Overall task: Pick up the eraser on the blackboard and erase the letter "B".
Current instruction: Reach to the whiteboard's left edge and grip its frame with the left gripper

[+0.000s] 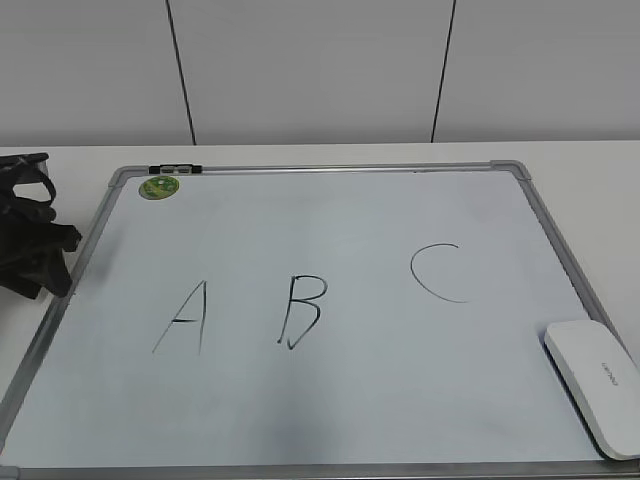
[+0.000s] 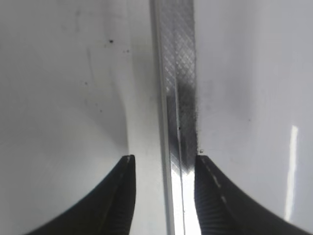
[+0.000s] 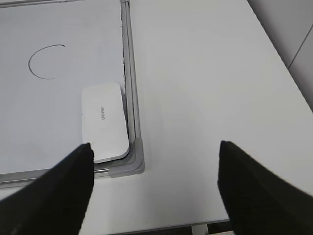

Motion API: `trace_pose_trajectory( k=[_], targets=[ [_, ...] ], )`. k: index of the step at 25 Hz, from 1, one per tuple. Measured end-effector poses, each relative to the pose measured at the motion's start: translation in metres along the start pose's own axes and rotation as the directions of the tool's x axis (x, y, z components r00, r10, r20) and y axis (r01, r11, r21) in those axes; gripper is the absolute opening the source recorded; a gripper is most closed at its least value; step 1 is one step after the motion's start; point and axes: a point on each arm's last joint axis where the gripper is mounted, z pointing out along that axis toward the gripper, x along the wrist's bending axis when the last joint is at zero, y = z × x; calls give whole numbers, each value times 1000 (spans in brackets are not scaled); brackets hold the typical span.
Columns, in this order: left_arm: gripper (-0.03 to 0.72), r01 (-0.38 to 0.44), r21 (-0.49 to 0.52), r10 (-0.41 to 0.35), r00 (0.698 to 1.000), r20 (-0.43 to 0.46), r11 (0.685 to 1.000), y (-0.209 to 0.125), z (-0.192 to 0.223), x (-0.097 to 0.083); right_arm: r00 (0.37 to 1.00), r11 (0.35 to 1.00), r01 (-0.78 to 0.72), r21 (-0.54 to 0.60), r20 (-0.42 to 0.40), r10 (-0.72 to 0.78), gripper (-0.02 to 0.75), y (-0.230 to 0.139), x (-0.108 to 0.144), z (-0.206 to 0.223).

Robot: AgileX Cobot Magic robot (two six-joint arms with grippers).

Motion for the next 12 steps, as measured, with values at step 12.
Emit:
trace_pose_trajectory(
  k=[12],
  targets=[
    [261,15,40,-16,1000,17,999,6,14,1,1000,1000,0,0,0,0,586,0,0,0]
  ],
)
